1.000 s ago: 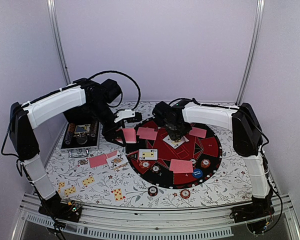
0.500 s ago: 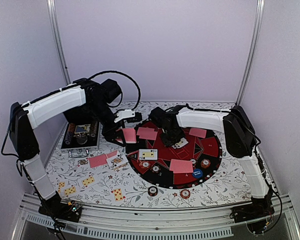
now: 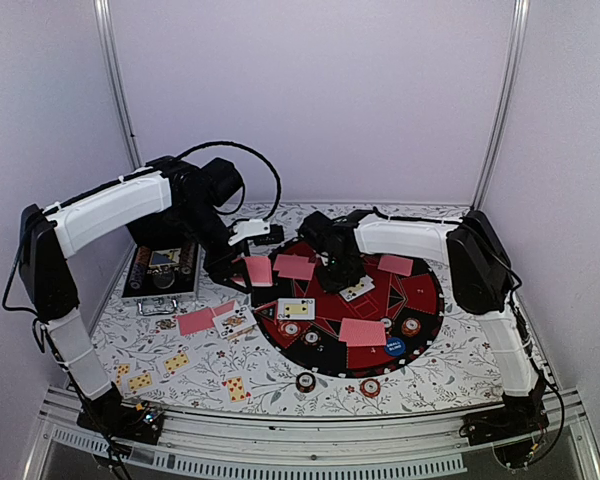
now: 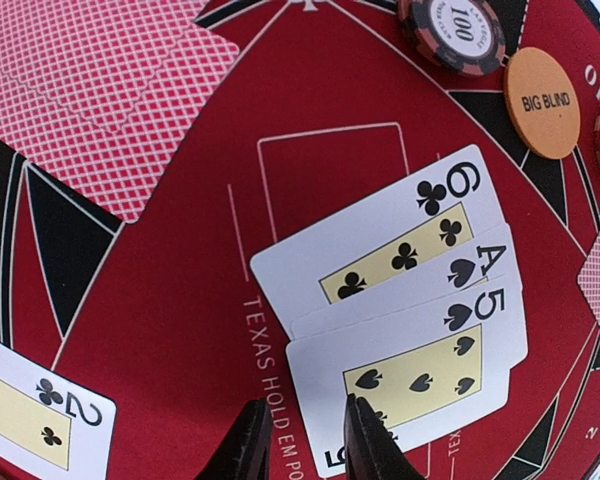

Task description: Distribute texas hold em gaming equipment

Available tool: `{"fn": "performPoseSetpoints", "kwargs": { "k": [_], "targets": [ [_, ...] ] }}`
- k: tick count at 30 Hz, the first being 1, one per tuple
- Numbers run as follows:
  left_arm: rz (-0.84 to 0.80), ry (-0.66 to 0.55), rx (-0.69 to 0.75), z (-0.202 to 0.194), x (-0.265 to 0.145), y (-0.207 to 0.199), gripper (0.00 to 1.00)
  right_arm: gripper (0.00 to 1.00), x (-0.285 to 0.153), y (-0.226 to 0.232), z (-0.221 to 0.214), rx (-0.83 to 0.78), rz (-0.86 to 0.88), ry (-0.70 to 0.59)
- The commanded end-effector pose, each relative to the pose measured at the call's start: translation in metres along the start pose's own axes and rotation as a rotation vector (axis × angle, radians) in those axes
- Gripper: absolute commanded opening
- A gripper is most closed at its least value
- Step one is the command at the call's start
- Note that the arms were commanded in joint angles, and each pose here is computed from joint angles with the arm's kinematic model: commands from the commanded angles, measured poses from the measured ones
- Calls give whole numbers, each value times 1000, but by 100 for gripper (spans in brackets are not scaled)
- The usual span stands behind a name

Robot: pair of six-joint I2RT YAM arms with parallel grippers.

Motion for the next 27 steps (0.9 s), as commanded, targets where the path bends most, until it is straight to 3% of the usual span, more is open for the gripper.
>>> {"fn": "performPoseSetpoints", "kwargs": {
  "k": [1,7,11,14,17,22,27],
  "targets": [
    [3,-27,3,4,-9,0,23,30,-1,-4,2,62,76,-13],
    [3,-29,2,5,-9,0,23,35,-21,-5,11,143,225,-75],
    [8,-31,4,6,-10,1,23,47,-73,-5,29,220,438,-221],
    [6,-31,4,6,-10,1,23,63,-113,1,37,257,603,-329],
    [2,-37,5,8,-9,0,23,69,-155,11,41,281,801,-422],
    [6,-50,7,12,-12,1,23,74,-182,41,36,282,1091,-432],
    [5,-55,2,13,-11,2,23,77,-184,76,31,281,1274,-376]
  ]
}}
Point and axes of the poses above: each gripper's point midway between its finger pads, its own x axis out along the fingers, its own y axis along the line the jaws close on, z = x × y, the point moved 3 cm from there along -x, back along the fingers, and after that the axes turned 9 degrees about -x, right-handed, at the moved point
